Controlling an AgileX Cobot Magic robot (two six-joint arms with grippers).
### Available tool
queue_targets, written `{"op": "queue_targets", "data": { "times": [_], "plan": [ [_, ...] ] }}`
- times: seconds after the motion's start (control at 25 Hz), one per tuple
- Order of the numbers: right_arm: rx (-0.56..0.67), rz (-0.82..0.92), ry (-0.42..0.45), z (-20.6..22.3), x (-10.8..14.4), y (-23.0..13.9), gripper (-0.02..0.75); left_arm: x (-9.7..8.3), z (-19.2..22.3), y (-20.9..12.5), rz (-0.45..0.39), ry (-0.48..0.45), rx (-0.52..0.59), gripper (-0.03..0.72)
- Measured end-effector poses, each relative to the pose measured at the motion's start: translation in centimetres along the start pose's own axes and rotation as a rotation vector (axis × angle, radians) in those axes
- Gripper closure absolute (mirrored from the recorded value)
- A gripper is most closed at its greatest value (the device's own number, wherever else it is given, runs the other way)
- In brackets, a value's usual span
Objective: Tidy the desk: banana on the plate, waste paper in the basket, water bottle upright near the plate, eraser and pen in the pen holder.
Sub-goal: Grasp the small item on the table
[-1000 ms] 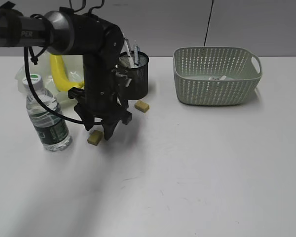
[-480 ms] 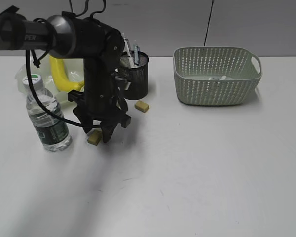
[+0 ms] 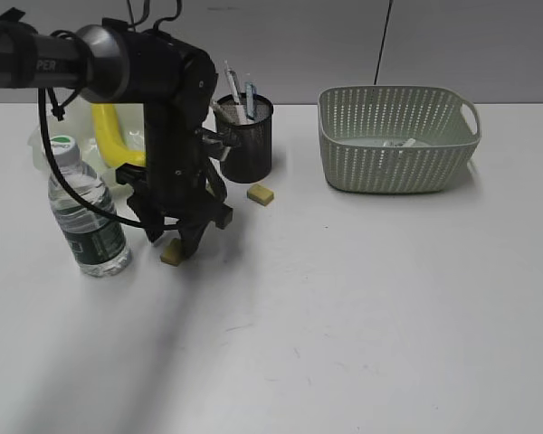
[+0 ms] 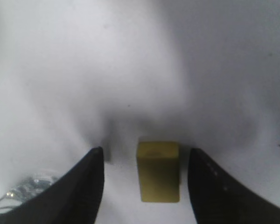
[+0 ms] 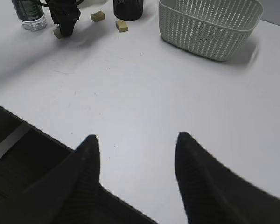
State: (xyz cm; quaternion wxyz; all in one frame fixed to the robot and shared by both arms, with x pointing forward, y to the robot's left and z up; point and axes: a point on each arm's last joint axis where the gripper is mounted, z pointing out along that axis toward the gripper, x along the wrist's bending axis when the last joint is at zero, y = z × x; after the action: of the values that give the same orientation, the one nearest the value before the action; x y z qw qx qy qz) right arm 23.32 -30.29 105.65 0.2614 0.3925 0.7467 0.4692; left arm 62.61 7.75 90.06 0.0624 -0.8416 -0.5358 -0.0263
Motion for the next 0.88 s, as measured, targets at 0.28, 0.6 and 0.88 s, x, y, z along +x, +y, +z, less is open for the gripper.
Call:
{"op": "queue_targets", "data": {
  "times": [0.28,0.6,0.88],
  "plan": [
    [0.000,0.000,0.000,0.00,0.00,0.00,0.320,-0.27,0.25,0.05,-0.005,-0.027,0.002,0.261],
    [0.000,0.000,0.000,0.00,0.00,0.00,0.320,-0.30,0.42,0.11,-0.004,-0.026,0.004,0.431],
    [0.000,0.000,0.000,0.00,0.00,0.00,0.320,-0.79,-0.10,0.31,0.011,-0.017,-0.011,0.503]
  ]
}}
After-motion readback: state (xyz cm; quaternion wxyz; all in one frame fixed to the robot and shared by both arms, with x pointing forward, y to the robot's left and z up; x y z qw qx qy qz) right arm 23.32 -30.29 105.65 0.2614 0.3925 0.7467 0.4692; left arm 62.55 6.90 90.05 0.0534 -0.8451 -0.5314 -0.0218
